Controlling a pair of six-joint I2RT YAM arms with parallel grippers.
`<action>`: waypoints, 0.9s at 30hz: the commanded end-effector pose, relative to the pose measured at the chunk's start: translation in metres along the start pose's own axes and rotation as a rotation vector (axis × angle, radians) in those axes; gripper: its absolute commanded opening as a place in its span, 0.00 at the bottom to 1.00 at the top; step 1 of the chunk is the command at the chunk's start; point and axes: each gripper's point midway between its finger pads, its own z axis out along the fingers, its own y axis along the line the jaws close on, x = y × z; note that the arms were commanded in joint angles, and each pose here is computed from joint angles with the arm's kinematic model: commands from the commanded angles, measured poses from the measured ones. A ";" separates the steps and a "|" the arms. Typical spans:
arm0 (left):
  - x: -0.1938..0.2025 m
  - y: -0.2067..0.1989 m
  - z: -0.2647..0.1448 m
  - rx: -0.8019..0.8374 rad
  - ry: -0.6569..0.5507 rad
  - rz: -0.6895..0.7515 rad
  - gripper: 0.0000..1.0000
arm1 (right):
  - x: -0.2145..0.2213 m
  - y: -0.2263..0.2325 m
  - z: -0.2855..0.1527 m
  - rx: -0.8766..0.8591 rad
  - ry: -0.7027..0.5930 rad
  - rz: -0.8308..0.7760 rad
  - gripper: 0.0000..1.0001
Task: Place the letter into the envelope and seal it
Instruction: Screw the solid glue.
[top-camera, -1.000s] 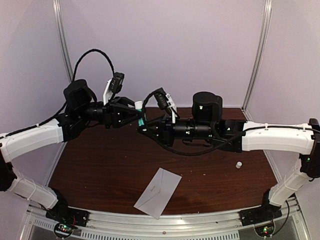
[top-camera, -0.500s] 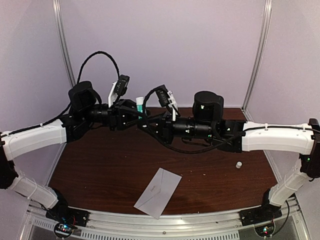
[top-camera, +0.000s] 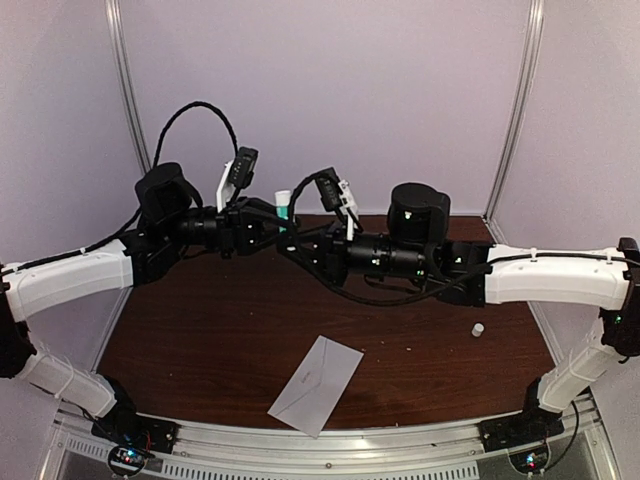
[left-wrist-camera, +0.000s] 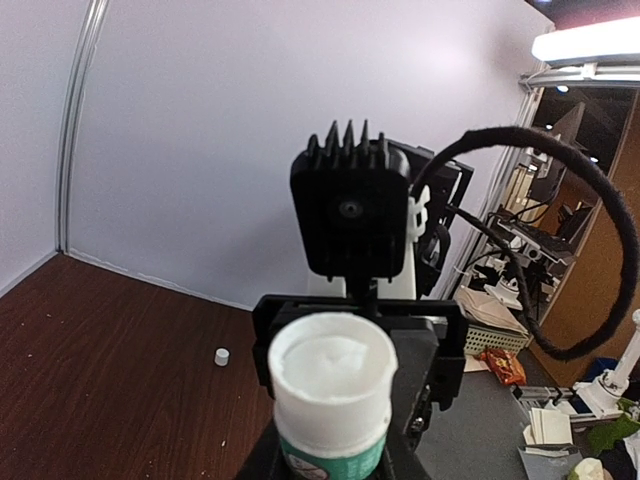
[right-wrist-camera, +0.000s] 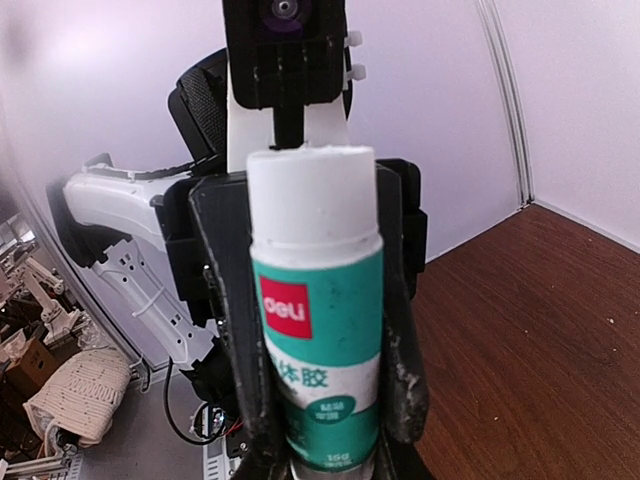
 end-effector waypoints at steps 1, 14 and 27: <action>-0.010 -0.007 -0.001 0.012 -0.032 0.048 0.09 | -0.020 0.002 -0.013 0.037 -0.068 -0.008 0.31; -0.030 0.044 -0.035 -0.402 -0.068 0.087 0.00 | 0.009 -0.094 -0.107 0.620 0.003 0.067 0.91; 0.006 0.140 -0.115 -0.737 -0.023 -0.148 0.00 | 0.128 -0.246 -0.315 1.397 0.219 0.402 0.98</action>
